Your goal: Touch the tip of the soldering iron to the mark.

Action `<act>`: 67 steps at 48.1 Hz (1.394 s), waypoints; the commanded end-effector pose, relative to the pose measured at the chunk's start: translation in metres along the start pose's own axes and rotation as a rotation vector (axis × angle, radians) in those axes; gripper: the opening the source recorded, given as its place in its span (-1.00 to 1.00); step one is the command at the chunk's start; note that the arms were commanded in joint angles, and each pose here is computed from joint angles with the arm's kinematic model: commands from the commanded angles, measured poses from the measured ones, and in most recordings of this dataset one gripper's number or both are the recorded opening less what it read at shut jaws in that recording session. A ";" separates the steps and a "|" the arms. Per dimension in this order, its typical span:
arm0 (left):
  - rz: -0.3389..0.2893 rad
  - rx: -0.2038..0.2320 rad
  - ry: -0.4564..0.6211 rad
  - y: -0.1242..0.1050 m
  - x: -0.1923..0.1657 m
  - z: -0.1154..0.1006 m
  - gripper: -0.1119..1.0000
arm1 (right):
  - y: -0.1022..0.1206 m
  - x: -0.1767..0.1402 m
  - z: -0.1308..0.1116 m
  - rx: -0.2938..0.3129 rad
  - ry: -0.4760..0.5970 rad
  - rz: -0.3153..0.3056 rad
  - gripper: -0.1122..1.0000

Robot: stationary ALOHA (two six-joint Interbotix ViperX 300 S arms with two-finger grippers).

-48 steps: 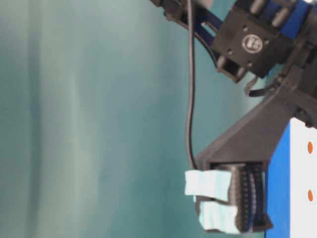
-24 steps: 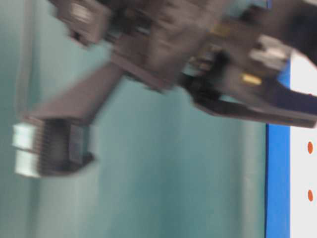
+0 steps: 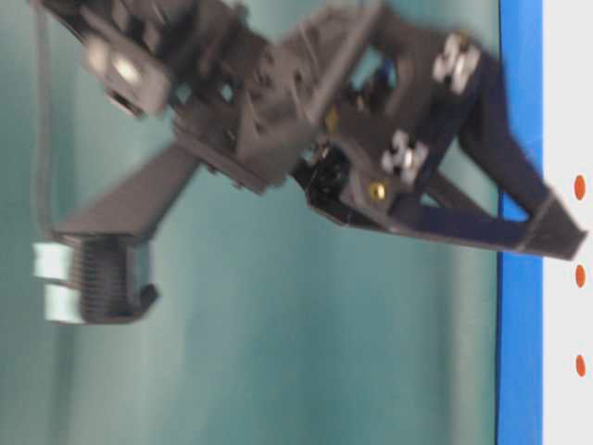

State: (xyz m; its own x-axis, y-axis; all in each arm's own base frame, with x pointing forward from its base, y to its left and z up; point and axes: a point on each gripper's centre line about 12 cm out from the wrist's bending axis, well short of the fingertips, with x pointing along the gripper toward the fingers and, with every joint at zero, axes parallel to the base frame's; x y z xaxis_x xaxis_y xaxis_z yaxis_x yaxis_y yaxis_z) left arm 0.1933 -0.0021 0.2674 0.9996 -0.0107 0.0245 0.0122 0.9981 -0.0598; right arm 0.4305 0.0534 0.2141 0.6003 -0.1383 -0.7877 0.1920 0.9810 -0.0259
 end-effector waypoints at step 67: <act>-0.004 0.001 -0.003 -0.001 0.002 0.002 -0.80 | -0.111 -0.173 -0.114 0.105 -0.428 0.058 0.72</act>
State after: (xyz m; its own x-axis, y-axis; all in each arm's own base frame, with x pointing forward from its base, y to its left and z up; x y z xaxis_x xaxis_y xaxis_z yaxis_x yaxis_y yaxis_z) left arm 0.1934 -0.0024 0.2663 0.9997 -0.0123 0.0199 0.0134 0.9981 -0.0598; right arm 0.2280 -0.0165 0.2786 0.8532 -0.1547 -0.4982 0.2211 0.9722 0.0768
